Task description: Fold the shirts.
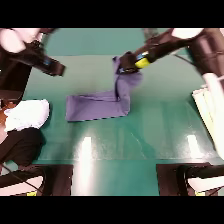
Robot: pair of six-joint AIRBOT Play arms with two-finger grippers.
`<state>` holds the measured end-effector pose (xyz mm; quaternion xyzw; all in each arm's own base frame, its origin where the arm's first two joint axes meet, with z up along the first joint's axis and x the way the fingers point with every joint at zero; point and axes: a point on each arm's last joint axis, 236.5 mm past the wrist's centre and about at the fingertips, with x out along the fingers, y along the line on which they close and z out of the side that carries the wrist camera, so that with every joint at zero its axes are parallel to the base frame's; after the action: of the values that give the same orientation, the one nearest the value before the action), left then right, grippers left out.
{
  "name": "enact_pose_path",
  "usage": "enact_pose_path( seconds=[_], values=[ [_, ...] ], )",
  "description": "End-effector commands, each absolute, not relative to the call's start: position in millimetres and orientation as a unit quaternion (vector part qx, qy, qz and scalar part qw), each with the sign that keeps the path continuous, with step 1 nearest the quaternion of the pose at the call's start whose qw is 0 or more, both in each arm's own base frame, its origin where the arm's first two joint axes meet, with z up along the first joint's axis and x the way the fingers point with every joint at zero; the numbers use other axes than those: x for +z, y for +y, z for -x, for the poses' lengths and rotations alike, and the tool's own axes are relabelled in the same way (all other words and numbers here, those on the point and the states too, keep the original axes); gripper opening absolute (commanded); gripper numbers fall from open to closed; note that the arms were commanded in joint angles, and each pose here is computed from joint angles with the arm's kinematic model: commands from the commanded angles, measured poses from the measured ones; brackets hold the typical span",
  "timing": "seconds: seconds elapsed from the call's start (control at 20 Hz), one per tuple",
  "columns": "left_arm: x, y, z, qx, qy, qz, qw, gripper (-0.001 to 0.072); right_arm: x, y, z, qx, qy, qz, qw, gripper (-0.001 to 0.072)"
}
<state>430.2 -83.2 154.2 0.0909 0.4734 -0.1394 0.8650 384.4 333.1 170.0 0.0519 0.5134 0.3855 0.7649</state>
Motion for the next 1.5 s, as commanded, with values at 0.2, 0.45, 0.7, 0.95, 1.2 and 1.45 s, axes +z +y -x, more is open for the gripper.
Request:
enact_pose_path(
  seconds=[0.2, 0.45, 0.7, 0.95, 1.2, 1.45],
  values=[
    [198, 5, -410, -0.045, 0.447, -0.057, 0.892, 0.0024, 75, 432, -386, 0.387, 0.540, -0.051, 0.746, 0.0022],
    [199, -4, -412, -0.060, 0.443, -0.044, 0.894, 0.0025, 59, 464, -381, 0.419, 0.527, -0.055, 0.738, 0.0028],
    [200, -18, -412, -0.083, 0.440, -0.026, 0.894, 0.0024, 119, 529, -366, 0.557, 0.441, -0.182, 0.680, 0.0603],
    [196, -19, -406, -0.086, 0.453, -0.024, 0.887, 0.0025, 139, 504, -350, 0.593, 0.447, -0.166, 0.648, 0.0597],
    [179, -20, -402, -0.089, 0.472, -0.021, 0.877, 0.0024, 98, 383, -374, 0.497, 0.521, -0.161, 0.675, 0.0553],
    [149, -30, -396, -0.105, 0.500, 0.000, 0.860, 0.0024, 48, 236, -398, 0.341, 0.563, -0.241, 0.713, 0.0558]
  ],
)
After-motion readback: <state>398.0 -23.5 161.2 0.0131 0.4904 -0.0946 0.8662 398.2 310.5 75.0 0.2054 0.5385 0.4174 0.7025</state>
